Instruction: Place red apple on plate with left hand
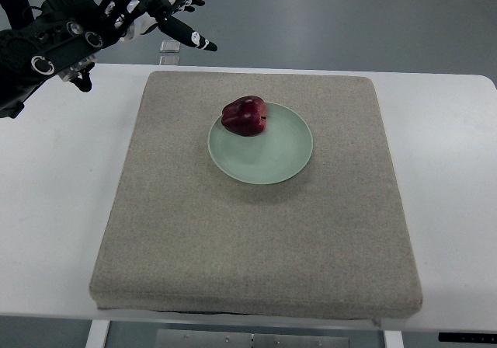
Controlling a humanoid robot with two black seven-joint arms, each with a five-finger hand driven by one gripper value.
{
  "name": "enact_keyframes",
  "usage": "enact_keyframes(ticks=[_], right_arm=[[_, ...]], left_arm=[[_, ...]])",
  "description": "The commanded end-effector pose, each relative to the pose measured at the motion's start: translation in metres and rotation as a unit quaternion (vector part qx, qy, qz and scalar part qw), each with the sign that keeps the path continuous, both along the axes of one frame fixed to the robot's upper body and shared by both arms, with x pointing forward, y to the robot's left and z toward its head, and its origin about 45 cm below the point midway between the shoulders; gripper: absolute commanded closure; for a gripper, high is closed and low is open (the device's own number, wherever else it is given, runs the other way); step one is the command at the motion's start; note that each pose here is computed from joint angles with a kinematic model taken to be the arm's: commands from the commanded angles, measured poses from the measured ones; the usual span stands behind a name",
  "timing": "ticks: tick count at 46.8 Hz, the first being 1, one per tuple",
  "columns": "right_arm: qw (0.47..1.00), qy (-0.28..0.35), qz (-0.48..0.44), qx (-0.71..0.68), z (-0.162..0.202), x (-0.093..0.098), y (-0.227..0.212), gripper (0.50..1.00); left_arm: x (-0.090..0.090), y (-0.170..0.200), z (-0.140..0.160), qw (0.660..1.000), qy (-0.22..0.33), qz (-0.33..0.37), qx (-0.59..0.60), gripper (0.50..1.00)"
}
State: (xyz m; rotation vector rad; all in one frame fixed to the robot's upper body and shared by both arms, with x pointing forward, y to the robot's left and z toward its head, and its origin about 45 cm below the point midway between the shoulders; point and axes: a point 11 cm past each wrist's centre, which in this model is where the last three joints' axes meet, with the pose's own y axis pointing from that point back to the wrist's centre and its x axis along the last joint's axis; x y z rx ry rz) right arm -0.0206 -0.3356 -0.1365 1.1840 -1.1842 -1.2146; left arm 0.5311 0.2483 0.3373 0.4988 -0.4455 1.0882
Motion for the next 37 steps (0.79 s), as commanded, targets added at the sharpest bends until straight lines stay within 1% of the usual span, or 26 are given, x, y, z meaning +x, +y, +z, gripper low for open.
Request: enact_keyframes(ticks=[1, 4, 12, 16, 21, 24, 31, 37], right_arm=[[1.000, 0.000, 0.000, 0.000, 0.000, 0.000, 0.000, 0.568], [1.000, 0.000, 0.000, 0.000, 0.000, 0.000, 0.000, 0.568], [1.000, 0.000, 0.000, 0.000, 0.000, 0.000, 0.000, 0.570], [1.000, 0.000, 0.000, 0.000, 0.000, 0.000, 0.000, 0.570], [1.000, 0.000, 0.000, 0.000, 0.000, 0.000, 0.000, 0.570], [1.000, 0.000, 0.000, 0.000, 0.000, 0.000, 0.000, 0.570], [1.000, 0.000, 0.000, 0.000, 0.000, 0.000, 0.000, 0.570], [1.000, 0.000, 0.000, 0.000, 0.000, 0.000, 0.000, 0.570]], left_arm=[[0.005, 0.009, 0.003, 0.997, 0.000, 0.044, -0.062, 0.508], [0.008, 0.014, 0.006, 0.992, -0.003, 0.073, -0.100, 0.508], [0.010, 0.009, 0.001, 0.970, 0.014, 0.124, -0.206, 0.508], [0.014, 0.007, 0.002, 0.952, 0.022, 0.145, -0.270, 0.508], [0.016, 0.000, -0.008, 0.927, 0.038, 0.165, -0.334, 0.508], [0.016, -0.005, -0.012, 0.919, 0.042, 0.169, -0.353, 0.508], [0.017, -0.001, -0.022, 0.902, 0.047, 0.186, -0.388, 0.508], [0.015, 0.004, -0.033, 0.895, 0.054, 0.194, -0.397, 0.508]])
